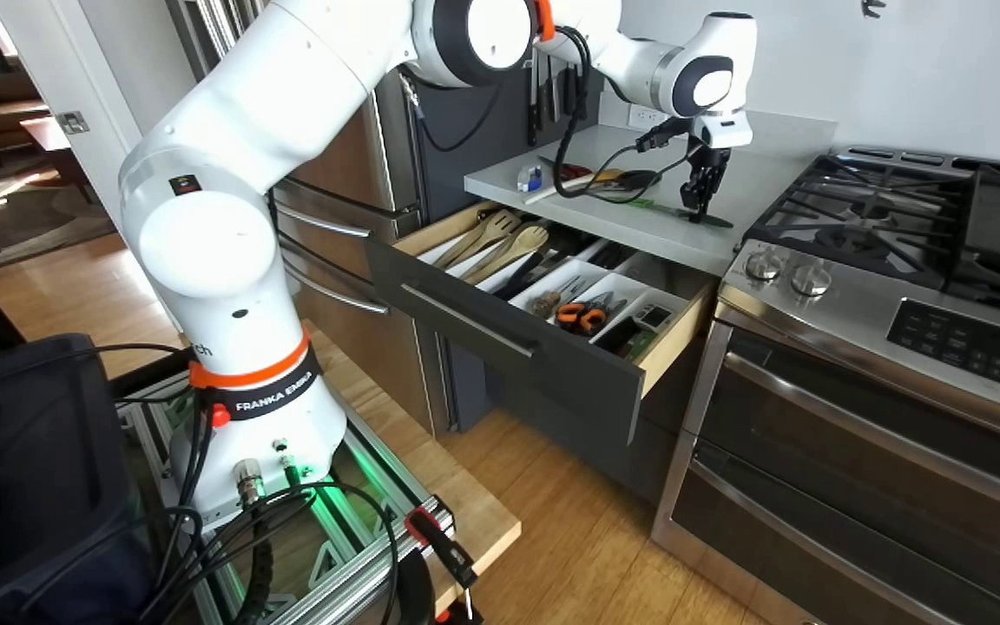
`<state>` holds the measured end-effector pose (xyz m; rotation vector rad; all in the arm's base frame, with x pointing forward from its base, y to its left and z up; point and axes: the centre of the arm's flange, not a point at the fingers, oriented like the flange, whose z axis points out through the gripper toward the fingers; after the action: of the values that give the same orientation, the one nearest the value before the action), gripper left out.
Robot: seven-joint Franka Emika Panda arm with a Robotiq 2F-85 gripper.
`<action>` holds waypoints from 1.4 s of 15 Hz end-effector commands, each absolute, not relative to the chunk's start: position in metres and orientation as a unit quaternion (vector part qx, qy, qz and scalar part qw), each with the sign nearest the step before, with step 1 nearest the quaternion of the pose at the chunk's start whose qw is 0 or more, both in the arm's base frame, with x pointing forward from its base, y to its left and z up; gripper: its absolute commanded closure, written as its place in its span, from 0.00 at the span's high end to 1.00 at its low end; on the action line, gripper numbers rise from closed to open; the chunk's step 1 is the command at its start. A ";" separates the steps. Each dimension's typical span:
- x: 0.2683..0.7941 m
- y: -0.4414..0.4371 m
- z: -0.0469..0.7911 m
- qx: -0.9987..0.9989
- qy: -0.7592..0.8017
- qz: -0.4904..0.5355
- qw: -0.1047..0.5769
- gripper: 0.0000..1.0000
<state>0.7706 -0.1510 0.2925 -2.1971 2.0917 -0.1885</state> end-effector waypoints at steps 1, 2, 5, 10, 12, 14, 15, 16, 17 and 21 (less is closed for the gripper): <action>0.776 -0.147 0.289 -0.736 0.673 -0.051 0.047 0.06; 0.776 -0.146 0.288 -0.739 0.670 -0.050 0.046 0.06; 0.775 -0.145 0.288 -0.746 0.663 -0.050 0.048 0.06; 0.776 -0.143 0.288 -0.754 0.653 -0.050 0.049 0.06; 0.776 -0.142 0.288 -0.756 0.650 -0.049 0.052 0.49; 0.776 -0.142 0.289 -0.757 0.649 -0.049 0.053 0.62; 0.776 -0.142 0.289 -0.758 0.649 -0.050 0.052 0.71; 0.776 -0.142 0.290 -0.758 0.648 -0.050 0.053 0.78; 0.776 -0.142 0.291 -0.759 0.647 -0.051 0.052 0.87; 0.773 -0.135 0.301 -0.767 0.637 -0.052 0.059 1.00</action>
<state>0.7735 -0.1399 0.2936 -2.3036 1.9685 -0.1908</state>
